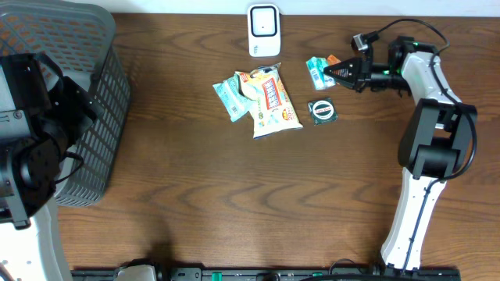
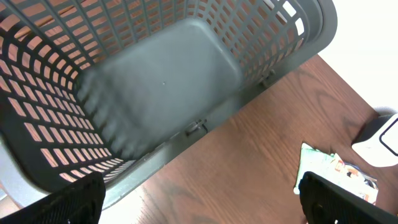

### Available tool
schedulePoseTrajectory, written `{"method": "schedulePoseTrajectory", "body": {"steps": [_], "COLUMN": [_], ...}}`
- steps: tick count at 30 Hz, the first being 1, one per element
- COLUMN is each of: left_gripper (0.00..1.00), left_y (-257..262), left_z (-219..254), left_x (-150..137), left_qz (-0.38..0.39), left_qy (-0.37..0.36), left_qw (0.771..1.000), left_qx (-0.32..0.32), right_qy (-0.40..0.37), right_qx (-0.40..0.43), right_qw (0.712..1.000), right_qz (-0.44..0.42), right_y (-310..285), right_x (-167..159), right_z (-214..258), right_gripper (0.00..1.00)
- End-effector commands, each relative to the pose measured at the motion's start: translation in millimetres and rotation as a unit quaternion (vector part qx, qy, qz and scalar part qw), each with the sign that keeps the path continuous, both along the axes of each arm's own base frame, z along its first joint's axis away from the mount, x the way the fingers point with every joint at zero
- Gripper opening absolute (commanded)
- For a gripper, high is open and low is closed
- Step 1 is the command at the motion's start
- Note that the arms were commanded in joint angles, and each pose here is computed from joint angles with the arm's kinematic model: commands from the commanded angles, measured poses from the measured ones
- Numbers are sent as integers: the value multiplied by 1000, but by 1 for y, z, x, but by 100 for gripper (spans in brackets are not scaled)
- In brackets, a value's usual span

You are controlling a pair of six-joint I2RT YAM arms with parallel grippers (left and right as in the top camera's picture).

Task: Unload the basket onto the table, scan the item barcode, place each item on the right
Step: 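Lift the green wipes pack with the right gripper toward the scanner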

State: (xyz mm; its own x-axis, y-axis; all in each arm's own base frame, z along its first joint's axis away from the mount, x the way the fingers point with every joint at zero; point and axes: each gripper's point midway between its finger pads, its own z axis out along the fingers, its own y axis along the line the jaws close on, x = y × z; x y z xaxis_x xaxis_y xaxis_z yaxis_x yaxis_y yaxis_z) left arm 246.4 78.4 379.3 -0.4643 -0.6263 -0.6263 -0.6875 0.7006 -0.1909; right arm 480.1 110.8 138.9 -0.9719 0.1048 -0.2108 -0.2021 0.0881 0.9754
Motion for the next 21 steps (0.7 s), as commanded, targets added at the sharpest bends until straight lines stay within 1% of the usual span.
{"method": "schedulePoseTrajectory", "body": {"steps": [1, 14, 16, 19, 21], "left_gripper": [98, 98, 98, 98, 98], "left_y": [2, 2, 2, 2, 2], "left_z": [2, 2, 2, 2, 2], "left_x": [-1, -1, -1, -1, -1], "left_qz": [7, 7, 7, 7, 7], "left_qy": [-3, -3, -3, -3, -3], "left_qw": [1000, 1000, 1000, 1000, 1000], "left_qx": [-1, -1, -1, -1, -1], "right_qy": [-38, -40, -14, 50, 73], "right_qx": [24, 26, 27, 30, 31], "right_qw": [999, 997, 997, 996, 994], "right_qz": [15, 64, 68, 71, 73], "right_y": [17, 63, 67, 72, 75], "right_x": [-5, -19, -20, -22, -23], "right_z": [20, 20, 20, 20, 20], "right_gripper": [1, 1, 1, 1, 1]}}
